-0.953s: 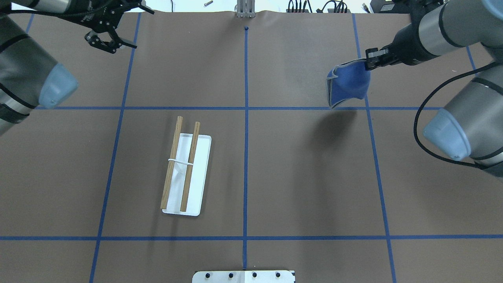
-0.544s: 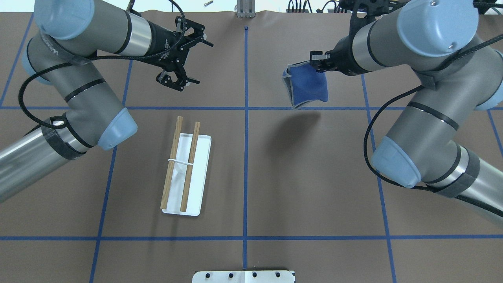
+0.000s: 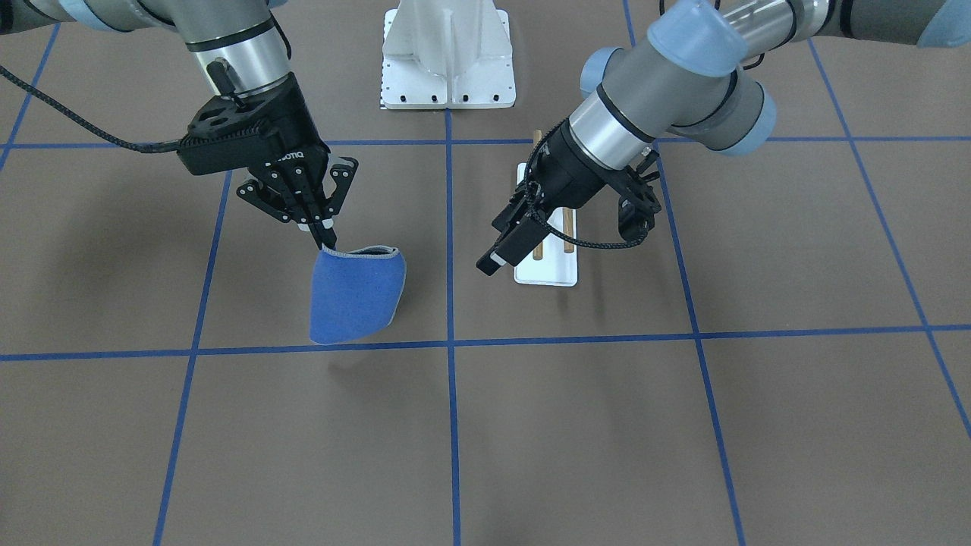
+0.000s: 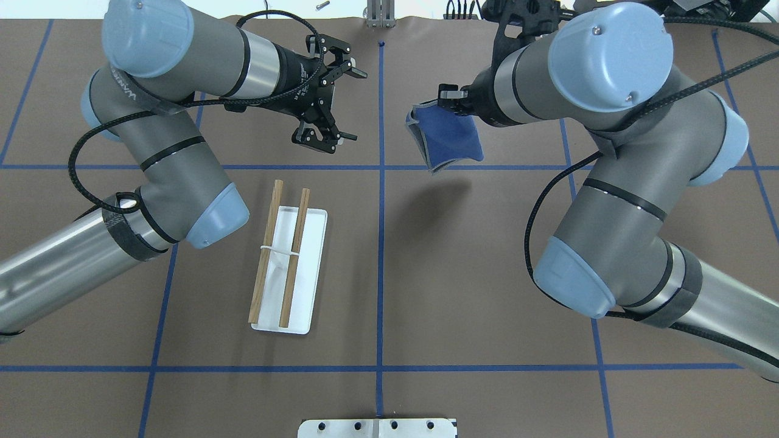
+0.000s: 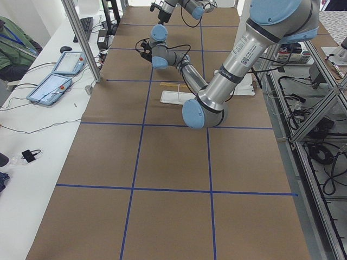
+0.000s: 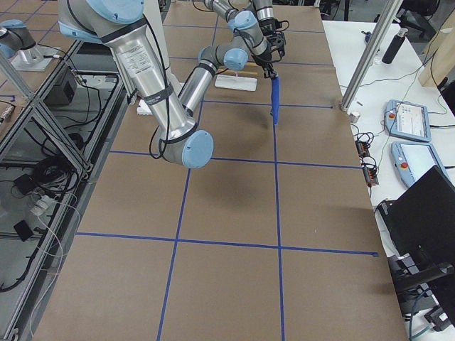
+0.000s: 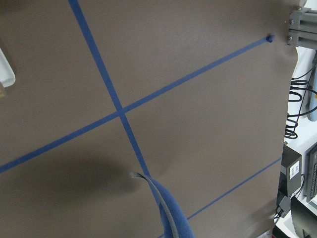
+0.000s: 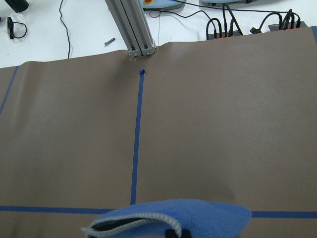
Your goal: Hang towel on rack
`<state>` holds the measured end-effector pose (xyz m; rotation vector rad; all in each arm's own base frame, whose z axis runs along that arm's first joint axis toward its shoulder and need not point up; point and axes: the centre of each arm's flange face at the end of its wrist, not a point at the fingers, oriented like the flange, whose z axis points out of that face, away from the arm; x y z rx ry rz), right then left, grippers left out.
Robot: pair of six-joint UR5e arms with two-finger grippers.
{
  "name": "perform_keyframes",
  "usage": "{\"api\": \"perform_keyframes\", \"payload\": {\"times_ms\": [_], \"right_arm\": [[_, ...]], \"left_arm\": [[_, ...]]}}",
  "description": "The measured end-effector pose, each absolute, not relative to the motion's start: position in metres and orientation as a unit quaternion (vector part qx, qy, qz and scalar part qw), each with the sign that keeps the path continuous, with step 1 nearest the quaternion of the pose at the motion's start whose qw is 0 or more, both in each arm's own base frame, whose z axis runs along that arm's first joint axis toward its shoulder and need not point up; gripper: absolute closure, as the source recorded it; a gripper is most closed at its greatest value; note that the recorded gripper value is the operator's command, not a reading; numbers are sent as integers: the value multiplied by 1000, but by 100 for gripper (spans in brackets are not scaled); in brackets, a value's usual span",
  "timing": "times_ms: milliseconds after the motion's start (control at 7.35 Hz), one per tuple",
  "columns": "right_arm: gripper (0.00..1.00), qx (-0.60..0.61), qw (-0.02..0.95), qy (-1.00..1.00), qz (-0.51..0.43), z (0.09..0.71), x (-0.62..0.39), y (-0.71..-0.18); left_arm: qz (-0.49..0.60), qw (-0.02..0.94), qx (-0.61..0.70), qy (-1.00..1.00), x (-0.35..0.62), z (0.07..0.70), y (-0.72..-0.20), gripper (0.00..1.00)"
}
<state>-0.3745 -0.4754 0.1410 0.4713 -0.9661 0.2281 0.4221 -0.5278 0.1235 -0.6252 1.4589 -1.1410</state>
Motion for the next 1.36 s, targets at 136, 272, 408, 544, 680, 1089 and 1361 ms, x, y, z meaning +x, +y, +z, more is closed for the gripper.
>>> {"api": "perform_keyframes", "payload": {"times_ms": [136,272,408,544,680,1089,1361], "right_arm": [[100,228,851,-461,111,136,-383,-469],[100,231,848,-464,114,129,-391,-462],[100,234,844,-468,116,122,-399,-456],[100,236,843,-470,116,117,-405,-452],[100,238,841,-472,116,113,-407,-451],[100,240,838,-476,115,107,-409,-448],[100,240,839,-475,114,108,-411,-447]], "left_arm": [[-495,545,-270,620,426,117,-527,3],[-504,536,-275,619,429,113,-526,3],[-509,530,-280,618,432,112,-525,3],[-509,530,-284,616,438,112,-521,3],[-506,532,-288,615,444,112,-516,3],[-497,530,-290,623,453,114,-509,100],[-485,523,-289,638,455,118,-508,100]]}}
